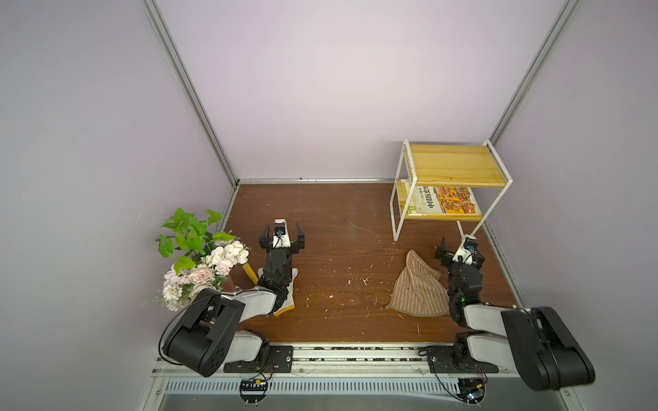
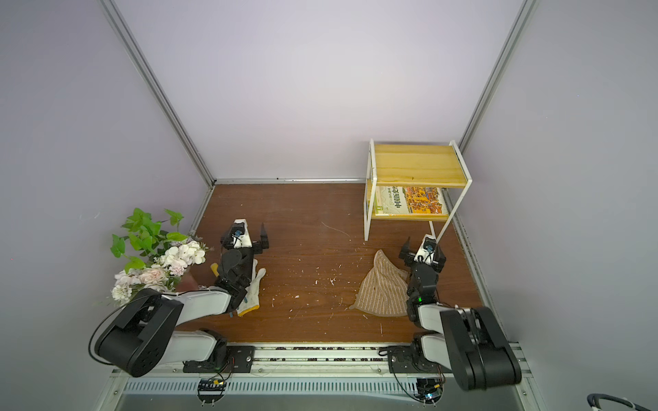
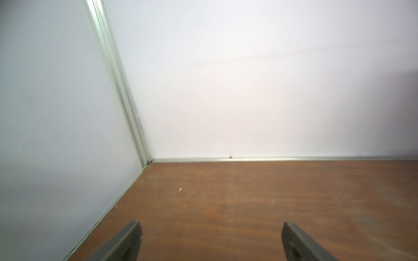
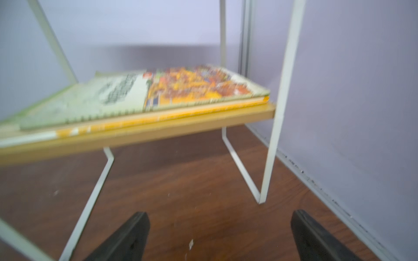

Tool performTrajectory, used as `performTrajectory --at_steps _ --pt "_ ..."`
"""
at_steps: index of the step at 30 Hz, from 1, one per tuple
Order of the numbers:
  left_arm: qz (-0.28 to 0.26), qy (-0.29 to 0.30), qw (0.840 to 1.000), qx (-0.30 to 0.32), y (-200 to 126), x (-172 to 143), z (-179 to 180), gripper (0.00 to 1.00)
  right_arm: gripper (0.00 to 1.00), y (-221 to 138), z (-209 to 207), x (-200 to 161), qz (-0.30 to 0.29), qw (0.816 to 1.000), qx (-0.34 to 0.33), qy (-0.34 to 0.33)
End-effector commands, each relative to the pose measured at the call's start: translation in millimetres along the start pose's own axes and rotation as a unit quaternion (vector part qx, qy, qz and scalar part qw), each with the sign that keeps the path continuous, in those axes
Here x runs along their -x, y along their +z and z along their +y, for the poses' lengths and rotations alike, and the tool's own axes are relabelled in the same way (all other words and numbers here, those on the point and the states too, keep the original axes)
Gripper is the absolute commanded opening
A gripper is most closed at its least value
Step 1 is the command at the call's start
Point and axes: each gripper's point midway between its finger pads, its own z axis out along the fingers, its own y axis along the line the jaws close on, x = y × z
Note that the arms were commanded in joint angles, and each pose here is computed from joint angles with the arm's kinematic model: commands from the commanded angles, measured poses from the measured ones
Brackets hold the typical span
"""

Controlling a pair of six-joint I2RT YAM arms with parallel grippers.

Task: Wipe the bookshelf clean with a cloth
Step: Move the shelf to the center of the board.

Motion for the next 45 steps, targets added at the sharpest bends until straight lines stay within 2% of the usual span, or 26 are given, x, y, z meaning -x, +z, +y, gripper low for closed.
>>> performTrajectory --at_steps 1,3,4,5,6,7,8,10,11,13,15,16,19,21,24,27,29,33,36,41,45 --pt "-0.015 0.006 0.999 0.028 -4 29 -20 0.99 1.0 -1 0 34 -0.017 0.999 -0.003 0.027" --pt "-0.02 -0.013 1.0 0.008 -6 46 -53 0.99 1.0 -12 39 57 -0.043 0.992 0.116 0.028" --pt "-0.018 -0.028 0.999 -0.004 -8 53 -75 0.99 0.99 -24 72 71 -0.058 0.975 0.215 0.023" --pt "-0.016 -0.038 0.999 -0.024 -11 58 -96 0.99 1.0 -33 91 79 -0.066 0.959 0.275 0.023" --pt "-0.015 -0.045 0.997 -0.054 -15 63 -118 0.99 1.0 -40 106 86 -0.07 0.945 0.319 0.024" --pt "-0.012 -0.056 0.993 -0.102 -21 69 -147 0.99 1.0 -41 112 93 -0.073 0.94 0.332 0.031" --pt "-0.003 -0.064 0.986 -0.155 -26 72 -177 0.99 1.0 -38 110 99 -0.076 0.942 0.324 0.04" --pt "0.034 -0.084 0.964 -0.249 -35 74 -236 0.99 1.0 -25 82 111 -0.095 0.964 0.24 0.07" --pt "0.059 -0.094 0.955 -0.277 -34 72 -259 0.99 0.99 -19 60 115 -0.105 0.974 0.179 0.088" --pt "0.094 -0.111 0.932 -0.331 -33 73 -303 0.99 0.99 -14 26 115 -0.11 0.984 0.09 0.11" --pt "0.098 -0.117 0.917 -0.368 -31 72 -337 0.99 0.99 -11 14 111 -0.097 0.988 0.06 0.103" --pt "0.093 -0.12 0.915 -0.374 -29 75 -347 0.99 0.99 -10 12 107 -0.087 0.99 0.052 0.095" --pt "0.086 -0.113 0.923 -0.358 -7 69 -376 0.96 0.99 -9 8 98 -0.063 0.995 0.042 0.07" --pt "0.076 -0.098 0.931 -0.343 10 75 -394 0.89 0.99 -9 3 93 -0.055 0.996 0.03 0.062" --pt "0.067 -0.078 0.947 -0.303 35 83 -409 0.73 0.99 -9 -4 88 -0.048 0.997 0.012 0.063" --pt "0.059 -0.076 0.956 -0.276 46 89 -409 0.48 0.99 -7 -12 82 -0.039 0.997 -0.007 0.07" --pt "0.054 -0.087 0.958 -0.27 45 93 -402 0.34 0.99 -6 -21 76 -0.028 0.996 -0.033 0.074" --pt "0.04 -0.096 0.958 -0.265 35 95 -380 0.19 0.99 -1 -29 70 -0.021 0.995 -0.053 0.077" --pt "0.038 -0.081 0.964 -0.251 32 93 -367 0.02 0.99 1 -29 73 -0.025 0.996 -0.051 0.07" --pt "0.035 -0.034 0.98 -0.195 33 81 -329 0.0 0.99 3 -15 87 -0.042 0.999 -0.015 0.007" --pt "0.033 -0.01 0.983 -0.182 35 70 -286 0.0 0.98 11 21 94 -0.039 0.996 0.077 -0.018"
